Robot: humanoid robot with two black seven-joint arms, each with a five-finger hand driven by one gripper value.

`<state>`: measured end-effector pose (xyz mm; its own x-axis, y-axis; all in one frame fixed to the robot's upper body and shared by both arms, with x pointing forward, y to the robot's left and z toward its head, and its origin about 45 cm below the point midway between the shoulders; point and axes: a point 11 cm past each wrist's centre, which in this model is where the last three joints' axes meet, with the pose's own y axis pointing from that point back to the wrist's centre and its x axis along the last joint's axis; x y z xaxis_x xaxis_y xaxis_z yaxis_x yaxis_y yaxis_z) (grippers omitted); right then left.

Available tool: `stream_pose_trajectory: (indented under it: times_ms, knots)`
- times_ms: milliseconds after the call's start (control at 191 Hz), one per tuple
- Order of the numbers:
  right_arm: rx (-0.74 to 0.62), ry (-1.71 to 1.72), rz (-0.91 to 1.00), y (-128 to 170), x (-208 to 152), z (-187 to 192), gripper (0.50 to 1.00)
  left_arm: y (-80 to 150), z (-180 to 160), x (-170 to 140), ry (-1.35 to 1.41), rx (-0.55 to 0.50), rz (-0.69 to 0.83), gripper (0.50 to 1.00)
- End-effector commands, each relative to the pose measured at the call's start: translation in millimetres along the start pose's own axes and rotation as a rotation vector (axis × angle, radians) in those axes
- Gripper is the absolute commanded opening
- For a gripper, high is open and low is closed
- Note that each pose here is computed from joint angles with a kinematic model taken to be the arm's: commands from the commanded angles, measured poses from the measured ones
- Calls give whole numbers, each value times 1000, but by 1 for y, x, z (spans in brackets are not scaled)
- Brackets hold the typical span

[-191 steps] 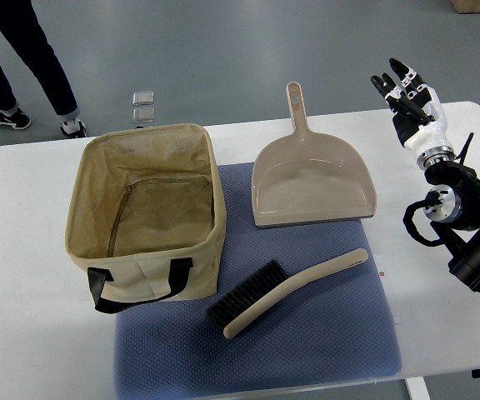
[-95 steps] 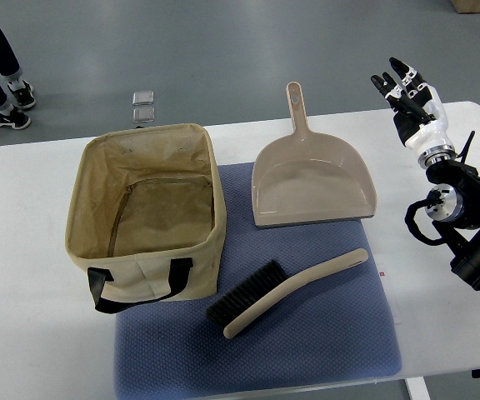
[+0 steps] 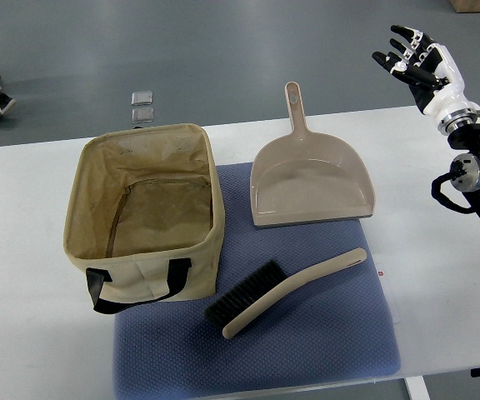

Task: Put pink broom in yellow bag with right hand
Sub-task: 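Reach the right hand over the dustpan toward the brush handle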

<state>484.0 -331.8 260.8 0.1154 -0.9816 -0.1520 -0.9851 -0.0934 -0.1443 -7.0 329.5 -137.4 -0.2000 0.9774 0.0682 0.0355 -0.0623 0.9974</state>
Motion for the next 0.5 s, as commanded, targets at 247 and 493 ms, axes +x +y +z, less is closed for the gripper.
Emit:
stream_pose_trajectory:
  times_ms: [247,493]
  knots:
    - [-109,366,-188,-4,-3,-11,930,0,0,0,0,-1,0,1000]
    - [-175,694,-425,10,-19,-3,930,0,0,0,0,-1,0,1000]
